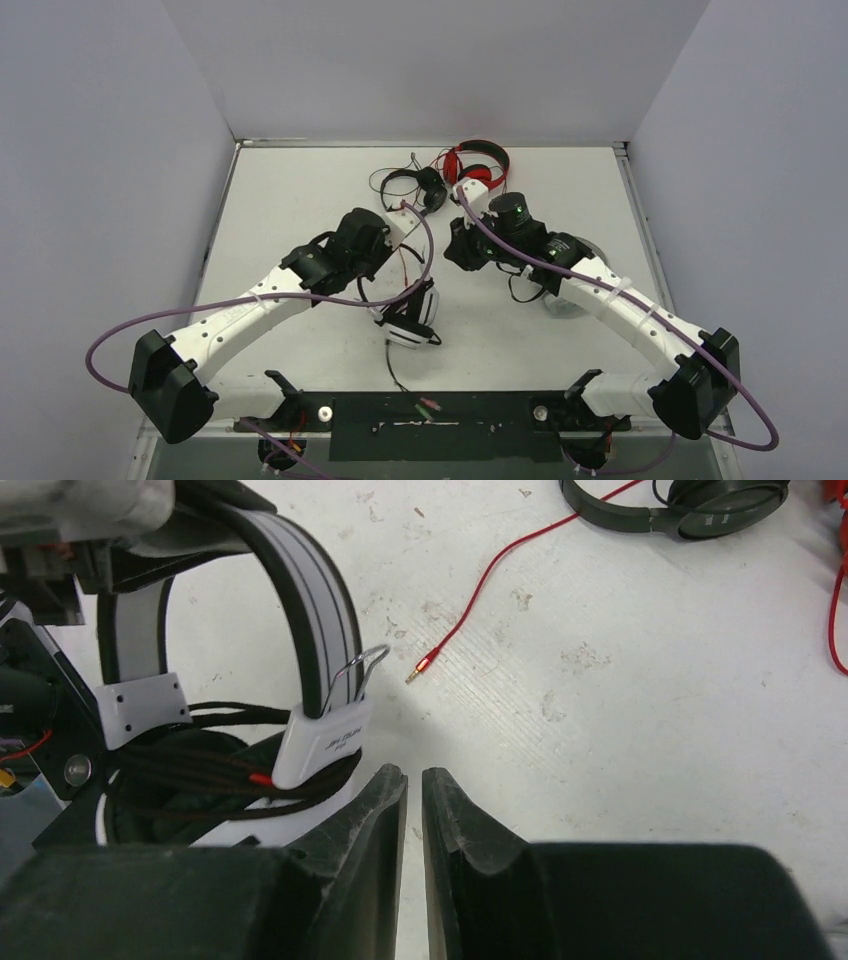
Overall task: Wrap the headphones
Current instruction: Wrap the headphones cable around the headphones.
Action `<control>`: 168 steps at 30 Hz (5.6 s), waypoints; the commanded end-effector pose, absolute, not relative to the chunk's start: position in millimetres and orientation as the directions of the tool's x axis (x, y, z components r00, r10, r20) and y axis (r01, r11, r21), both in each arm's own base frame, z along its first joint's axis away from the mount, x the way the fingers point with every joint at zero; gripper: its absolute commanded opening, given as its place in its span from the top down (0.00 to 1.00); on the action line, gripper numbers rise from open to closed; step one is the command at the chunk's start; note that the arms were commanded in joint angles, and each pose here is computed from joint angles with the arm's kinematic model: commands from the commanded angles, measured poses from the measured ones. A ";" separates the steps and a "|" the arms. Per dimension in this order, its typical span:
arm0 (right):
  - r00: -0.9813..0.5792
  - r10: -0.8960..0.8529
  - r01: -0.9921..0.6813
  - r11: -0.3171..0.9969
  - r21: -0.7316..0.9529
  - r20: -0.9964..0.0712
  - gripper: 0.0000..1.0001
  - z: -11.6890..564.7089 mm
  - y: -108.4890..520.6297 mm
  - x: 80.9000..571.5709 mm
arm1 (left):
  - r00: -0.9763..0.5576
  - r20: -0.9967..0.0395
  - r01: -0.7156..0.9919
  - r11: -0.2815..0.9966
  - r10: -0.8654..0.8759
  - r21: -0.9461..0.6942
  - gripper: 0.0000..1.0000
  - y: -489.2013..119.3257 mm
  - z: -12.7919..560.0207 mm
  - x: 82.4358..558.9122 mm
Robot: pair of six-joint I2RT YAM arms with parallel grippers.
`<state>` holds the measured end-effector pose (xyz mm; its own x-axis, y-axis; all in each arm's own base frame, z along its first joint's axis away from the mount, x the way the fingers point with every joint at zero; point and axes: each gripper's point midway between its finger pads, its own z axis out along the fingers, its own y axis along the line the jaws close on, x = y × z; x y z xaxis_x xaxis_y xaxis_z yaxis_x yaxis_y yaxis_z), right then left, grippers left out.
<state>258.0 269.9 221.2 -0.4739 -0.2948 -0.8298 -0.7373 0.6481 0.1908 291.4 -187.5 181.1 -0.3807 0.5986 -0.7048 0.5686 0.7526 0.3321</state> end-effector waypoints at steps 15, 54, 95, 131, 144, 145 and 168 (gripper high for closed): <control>-0.390 -0.044 -0.673 0.695 0.253 -0.920 0.52 239.4 241.5 239.1 | -0.391 -0.869 0.645 0.764 0.304 -0.023 1.00 -244.1 243.3 275.7; -0.329 0.284 -0.635 0.640 0.434 -0.901 0.09 210.5 212.9 202.7 | -0.605 -0.778 0.485 0.695 -0.173 -0.531 1.00 -227.4 388.9 293.3; -0.115 0.224 -0.625 0.741 0.246 -0.968 1.00 276.2 230.0 268.3 | -0.576 -0.771 0.558 0.558 -0.271 -0.614 1.00 -241.6 449.3 297.0; -0.123 0.091 -0.584 0.798 0.147 -0.988 1.00 370.6 189.7 314.6 | -0.350 -0.646 -0.073 0.707 -0.678 -0.703 1.00 -143.4 378.1 381.1; -0.031 0.063 -0.792 0.607 0.063 -0.998 1.00 382.5 225.0 243.3 | -0.033 -0.680 -0.506 0.599 -0.732 -0.620 1.00 -11.0 348.9 425.6; -0.015 0.065 -0.802 0.596 0.051 -0.998 1.00 390.4 225.6 240.3 | -0.041 -0.700 -0.530 0.609 -0.713 -0.590 1.00 -6.9 341.0 427.6; 0.022 0.076 -0.956 0.294 0.001 -0.997 1.00 443.8 275.2 195.2 | -0.358 -0.698 -0.700 0.673 -0.620 -0.239 1.00 -28.0 201.7 440.7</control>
<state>219.5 258.8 415.9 -0.0655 0.0212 -0.9976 -0.9121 0.4043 0.0684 406.0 -9.6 164.7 -0.4861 -0.5503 -0.6788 -0.7053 0.7057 -0.0670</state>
